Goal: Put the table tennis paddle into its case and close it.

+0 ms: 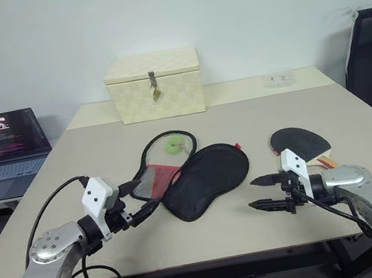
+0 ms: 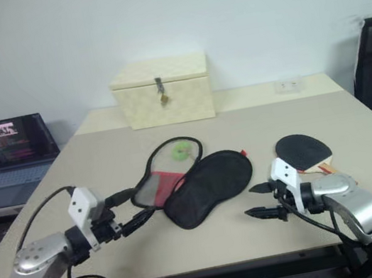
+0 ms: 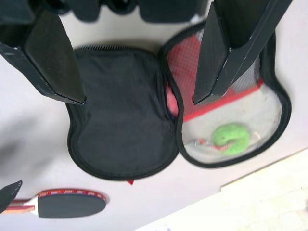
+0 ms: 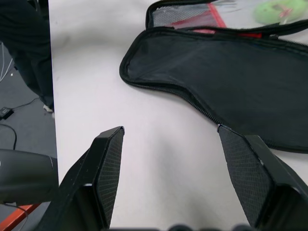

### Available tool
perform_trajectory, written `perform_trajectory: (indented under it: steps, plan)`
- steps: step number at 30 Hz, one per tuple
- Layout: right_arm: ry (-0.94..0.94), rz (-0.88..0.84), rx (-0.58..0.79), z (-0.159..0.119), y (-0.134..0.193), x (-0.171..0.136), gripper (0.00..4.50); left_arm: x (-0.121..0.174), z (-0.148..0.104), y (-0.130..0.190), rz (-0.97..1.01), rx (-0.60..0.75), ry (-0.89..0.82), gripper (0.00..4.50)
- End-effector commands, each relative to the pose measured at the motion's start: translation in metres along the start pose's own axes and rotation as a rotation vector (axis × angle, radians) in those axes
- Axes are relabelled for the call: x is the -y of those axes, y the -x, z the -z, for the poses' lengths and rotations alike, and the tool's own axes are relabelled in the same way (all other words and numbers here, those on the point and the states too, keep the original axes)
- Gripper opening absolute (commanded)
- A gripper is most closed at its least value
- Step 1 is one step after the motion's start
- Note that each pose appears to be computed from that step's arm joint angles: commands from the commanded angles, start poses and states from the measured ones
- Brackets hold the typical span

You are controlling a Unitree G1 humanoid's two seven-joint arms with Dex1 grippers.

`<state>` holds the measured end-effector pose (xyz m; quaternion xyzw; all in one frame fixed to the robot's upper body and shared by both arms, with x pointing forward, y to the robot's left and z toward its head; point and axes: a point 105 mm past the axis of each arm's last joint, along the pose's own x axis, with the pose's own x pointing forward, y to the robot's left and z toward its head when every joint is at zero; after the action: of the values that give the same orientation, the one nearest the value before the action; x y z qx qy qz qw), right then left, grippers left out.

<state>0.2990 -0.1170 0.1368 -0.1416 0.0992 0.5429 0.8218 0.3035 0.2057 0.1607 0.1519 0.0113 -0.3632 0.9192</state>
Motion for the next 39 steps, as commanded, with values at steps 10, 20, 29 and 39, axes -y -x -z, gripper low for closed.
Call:
perform_trajectory:
  steps: [10,20,29,39]
  plan:
    - [-0.148,0.168,0.029,-0.021,0.001,0.021,3.35,-0.02,-0.019,-0.019,0.023,0.099,-0.08,3.89]
    - [-0.463,0.204,-0.109,0.002,-0.046,0.001,3.35,-0.026,-0.008,0.025,0.178,-0.027,0.0,3.89]
    - [-0.534,0.143,-0.099,-0.002,-0.098,-0.02,3.35,-0.041,-0.01,0.037,0.197,-0.059,0.027,3.89]
    - [-0.576,0.204,-0.043,-0.016,-0.141,0.0,3.35,-0.047,-0.016,0.034,0.206,-0.08,-0.004,3.89]
